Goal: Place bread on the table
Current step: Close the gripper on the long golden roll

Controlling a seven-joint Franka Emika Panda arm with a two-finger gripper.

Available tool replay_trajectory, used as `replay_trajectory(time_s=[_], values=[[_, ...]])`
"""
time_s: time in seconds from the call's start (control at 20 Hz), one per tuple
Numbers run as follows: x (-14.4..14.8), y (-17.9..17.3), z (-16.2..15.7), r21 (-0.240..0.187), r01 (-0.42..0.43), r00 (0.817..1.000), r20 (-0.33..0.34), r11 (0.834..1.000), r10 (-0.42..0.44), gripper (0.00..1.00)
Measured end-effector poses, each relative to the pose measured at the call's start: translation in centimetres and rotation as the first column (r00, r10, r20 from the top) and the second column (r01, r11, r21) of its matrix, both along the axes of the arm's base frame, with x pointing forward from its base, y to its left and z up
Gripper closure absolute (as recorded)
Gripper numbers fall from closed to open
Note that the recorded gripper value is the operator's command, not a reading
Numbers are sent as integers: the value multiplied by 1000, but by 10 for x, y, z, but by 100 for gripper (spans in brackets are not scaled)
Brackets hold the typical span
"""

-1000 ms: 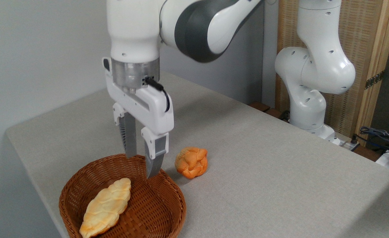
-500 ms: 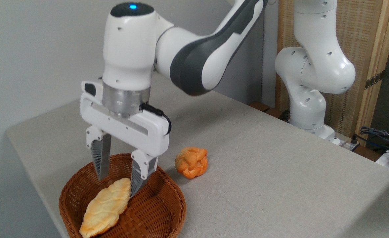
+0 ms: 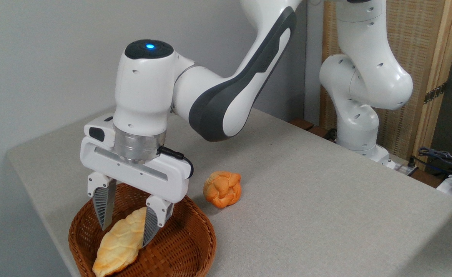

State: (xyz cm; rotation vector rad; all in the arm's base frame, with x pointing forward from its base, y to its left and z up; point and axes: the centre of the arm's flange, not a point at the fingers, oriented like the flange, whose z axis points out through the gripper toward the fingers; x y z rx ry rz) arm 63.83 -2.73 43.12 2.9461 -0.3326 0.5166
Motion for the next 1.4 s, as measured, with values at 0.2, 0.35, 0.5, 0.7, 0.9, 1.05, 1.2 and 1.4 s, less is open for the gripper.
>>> replay_trajectory(time_s=[0.2,0.35,0.5,0.7,0.9,1.05,1.2,1.4], values=[[1,-6,-5,-1,7,1000,-1,1000,-7,0],[1,-11,-8,-3,16,1000,-7,1000,-16,0],[2,-11,-10,-3,17,1000,-10,1000,-17,0],[2,-12,-16,13,28,999,-19,1000,-28,8],[3,-14,-21,26,41,999,-25,999,-40,41],[3,-14,-21,29,44,999,-26,999,-43,51],[3,-15,-21,39,51,998,-25,998,-50,51],[3,-15,-21,41,52,998,-24,998,-52,51]])
